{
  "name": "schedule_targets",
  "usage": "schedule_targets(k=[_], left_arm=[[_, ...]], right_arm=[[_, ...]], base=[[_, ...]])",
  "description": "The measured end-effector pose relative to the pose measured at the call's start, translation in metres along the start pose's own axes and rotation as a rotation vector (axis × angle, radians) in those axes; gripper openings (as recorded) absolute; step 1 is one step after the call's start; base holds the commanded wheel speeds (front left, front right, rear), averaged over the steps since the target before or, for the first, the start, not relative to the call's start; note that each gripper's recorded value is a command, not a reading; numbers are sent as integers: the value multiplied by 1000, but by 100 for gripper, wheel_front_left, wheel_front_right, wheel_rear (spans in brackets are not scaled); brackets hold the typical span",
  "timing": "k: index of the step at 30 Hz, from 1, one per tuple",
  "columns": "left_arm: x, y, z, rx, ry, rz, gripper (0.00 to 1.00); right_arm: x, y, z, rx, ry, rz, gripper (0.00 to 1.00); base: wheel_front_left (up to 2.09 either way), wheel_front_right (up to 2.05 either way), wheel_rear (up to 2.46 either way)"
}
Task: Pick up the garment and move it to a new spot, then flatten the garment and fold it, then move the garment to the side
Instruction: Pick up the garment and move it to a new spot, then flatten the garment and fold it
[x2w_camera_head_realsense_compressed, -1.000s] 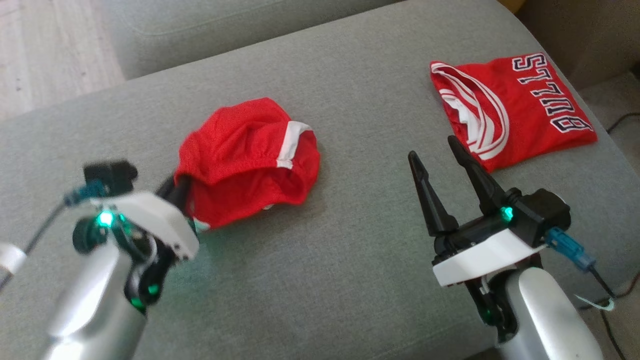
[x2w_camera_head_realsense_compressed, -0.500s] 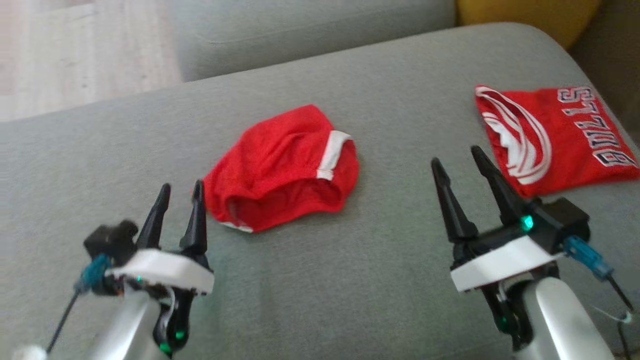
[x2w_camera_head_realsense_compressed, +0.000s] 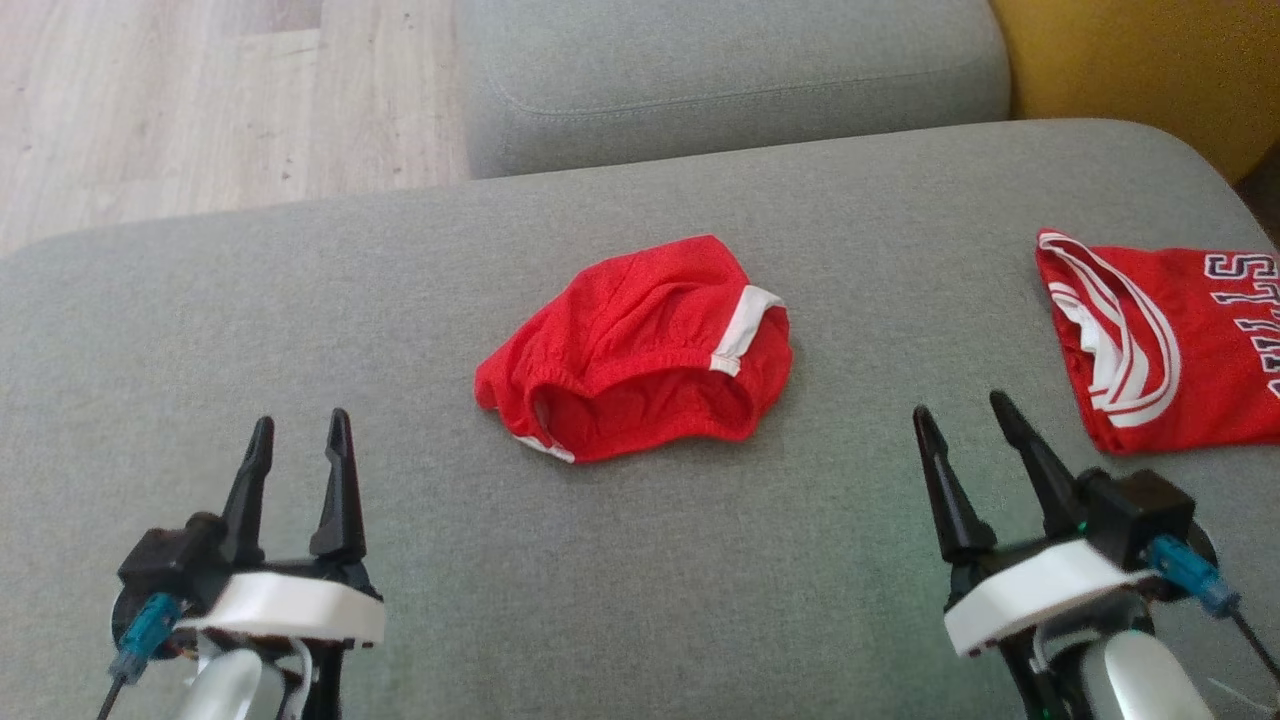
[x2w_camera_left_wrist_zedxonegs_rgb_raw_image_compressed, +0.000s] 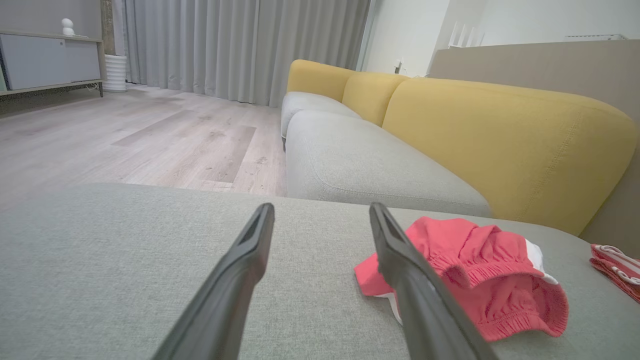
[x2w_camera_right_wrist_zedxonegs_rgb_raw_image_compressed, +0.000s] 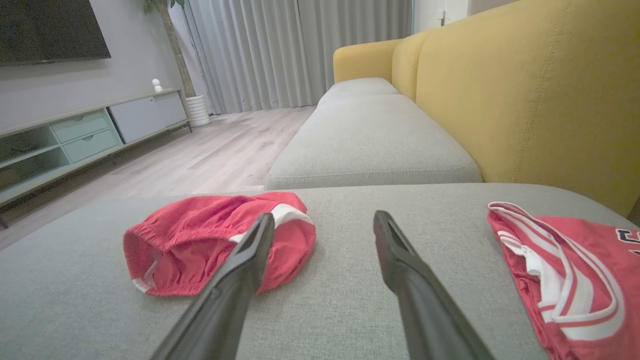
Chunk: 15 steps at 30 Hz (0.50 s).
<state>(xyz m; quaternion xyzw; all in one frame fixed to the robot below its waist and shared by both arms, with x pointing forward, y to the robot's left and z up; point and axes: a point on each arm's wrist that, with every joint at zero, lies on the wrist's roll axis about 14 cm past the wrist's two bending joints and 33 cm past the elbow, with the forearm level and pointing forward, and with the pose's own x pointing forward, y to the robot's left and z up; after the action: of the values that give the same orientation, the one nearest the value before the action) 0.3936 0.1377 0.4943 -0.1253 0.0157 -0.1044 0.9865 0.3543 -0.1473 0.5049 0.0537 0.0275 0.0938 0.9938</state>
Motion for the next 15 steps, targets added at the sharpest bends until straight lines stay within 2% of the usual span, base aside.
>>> schedule_targets(k=[4, 15], left_arm=[[-5, 6, 5, 12, -16, 27, 100], [-16, 11, -6, 6, 11, 50, 100]], right_arm=[[-3, -4, -14, -4, 36, -13, 100], [0, -5, -20, 0, 43, -13, 100]], base=[[0, 0, 0], [0, 0, 0]])
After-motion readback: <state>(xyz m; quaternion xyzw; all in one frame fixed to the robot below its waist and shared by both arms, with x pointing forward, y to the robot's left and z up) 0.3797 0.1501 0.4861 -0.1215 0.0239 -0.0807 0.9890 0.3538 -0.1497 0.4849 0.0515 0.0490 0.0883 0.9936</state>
